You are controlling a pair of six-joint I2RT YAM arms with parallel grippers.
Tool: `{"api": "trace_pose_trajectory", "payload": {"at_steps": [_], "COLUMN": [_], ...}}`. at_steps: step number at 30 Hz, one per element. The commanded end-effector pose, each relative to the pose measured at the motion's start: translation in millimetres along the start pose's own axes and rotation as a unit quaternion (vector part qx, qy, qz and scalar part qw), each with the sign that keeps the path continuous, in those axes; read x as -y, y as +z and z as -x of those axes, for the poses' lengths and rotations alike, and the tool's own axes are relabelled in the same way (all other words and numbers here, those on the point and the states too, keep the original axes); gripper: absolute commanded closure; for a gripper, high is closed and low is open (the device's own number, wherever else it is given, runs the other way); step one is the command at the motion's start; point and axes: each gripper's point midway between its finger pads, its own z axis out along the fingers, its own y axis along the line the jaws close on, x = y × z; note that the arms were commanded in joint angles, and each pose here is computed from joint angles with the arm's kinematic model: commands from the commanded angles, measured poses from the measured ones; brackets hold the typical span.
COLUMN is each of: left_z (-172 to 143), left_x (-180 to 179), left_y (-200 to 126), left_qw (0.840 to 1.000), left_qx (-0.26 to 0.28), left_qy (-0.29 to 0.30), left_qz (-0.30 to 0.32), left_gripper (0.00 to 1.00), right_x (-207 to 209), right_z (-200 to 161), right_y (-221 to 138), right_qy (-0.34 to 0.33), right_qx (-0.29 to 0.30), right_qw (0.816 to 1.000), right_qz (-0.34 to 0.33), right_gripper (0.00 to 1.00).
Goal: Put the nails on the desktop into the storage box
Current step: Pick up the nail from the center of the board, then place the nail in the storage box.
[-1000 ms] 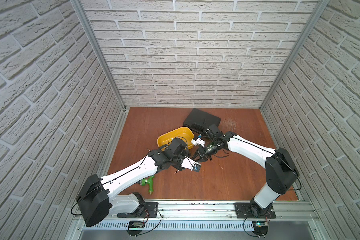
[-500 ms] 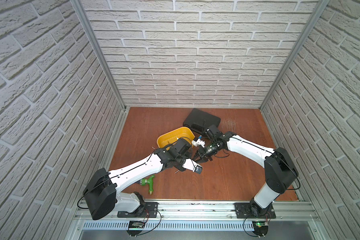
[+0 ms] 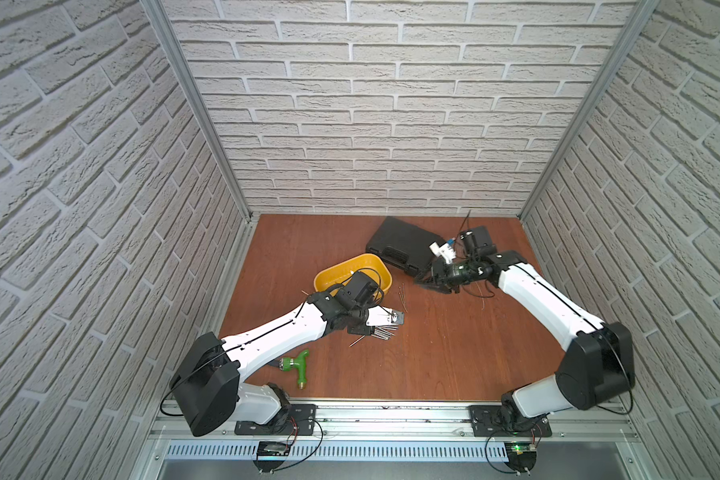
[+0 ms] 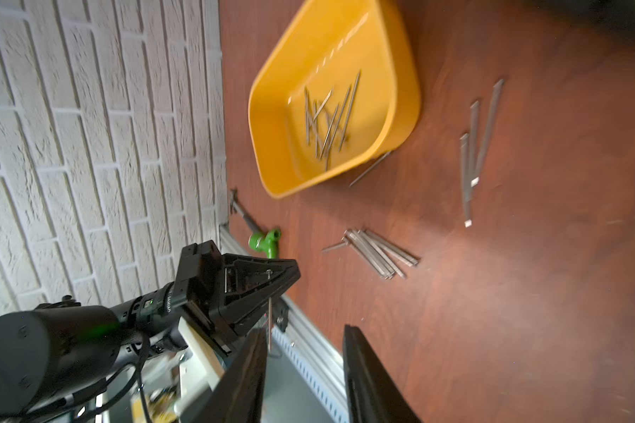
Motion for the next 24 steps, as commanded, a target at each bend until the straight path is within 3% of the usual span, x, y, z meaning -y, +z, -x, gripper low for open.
{"api": "trace_pose_trajectory", "payload": {"at_steps": [1, 2, 5, 7, 11, 13, 24], "left_z": [2.9, -3.6, -27.7, -43.5, -76.4, -90.0, -120.0], "left_x": [-39.2, -49.0, -70.2, -78.1, -79.6, -78.9, -80.5], "left_y": [-16.5, -20.6, -32.4, -37.2, -35.7, -30.4, 11.0], "left_qw": [0.976, 0.964, 0.907, 0.854, 0.757, 0.722, 0.664], "left_qx": [0.021, 0.015, 0.001, -0.003, -0.020, -0.034, -0.097], "left_qy": [-0.205, -0.251, -0.404, -0.508, -0.642, -0.682, -0.736], "left_qz": [0.066, 0.086, 0.119, 0.118, 0.119, 0.109, 0.086], "left_gripper": [1.00, 1.00, 1.00, 1.00, 1.00, 1.00, 1.00], "right_x": [-1.9, 2.3, 16.9, 22.4, 21.3, 15.0, 6.4], "right_z": [8.8, 9.1, 6.1, 1.1, -10.1, -15.9, -50.5], "right_y": [-12.8, -14.3, -16.8, -14.8, -10.3, -6.5, 31.3], "right_qy": [-0.039, -0.042, -0.056, -0.071, -0.117, -0.139, -0.233], "right_qx": [0.062, 0.068, 0.083, 0.088, 0.082, 0.076, 0.028], "right_qw": [0.996, 0.995, 0.990, 0.987, 0.979, 0.976, 0.956], "right_qz": [-0.040, -0.054, -0.097, -0.114, -0.146, -0.149, -0.174], "right_gripper": [0.60, 0.60, 0.60, 0.60, 0.60, 0.60, 0.59]}}
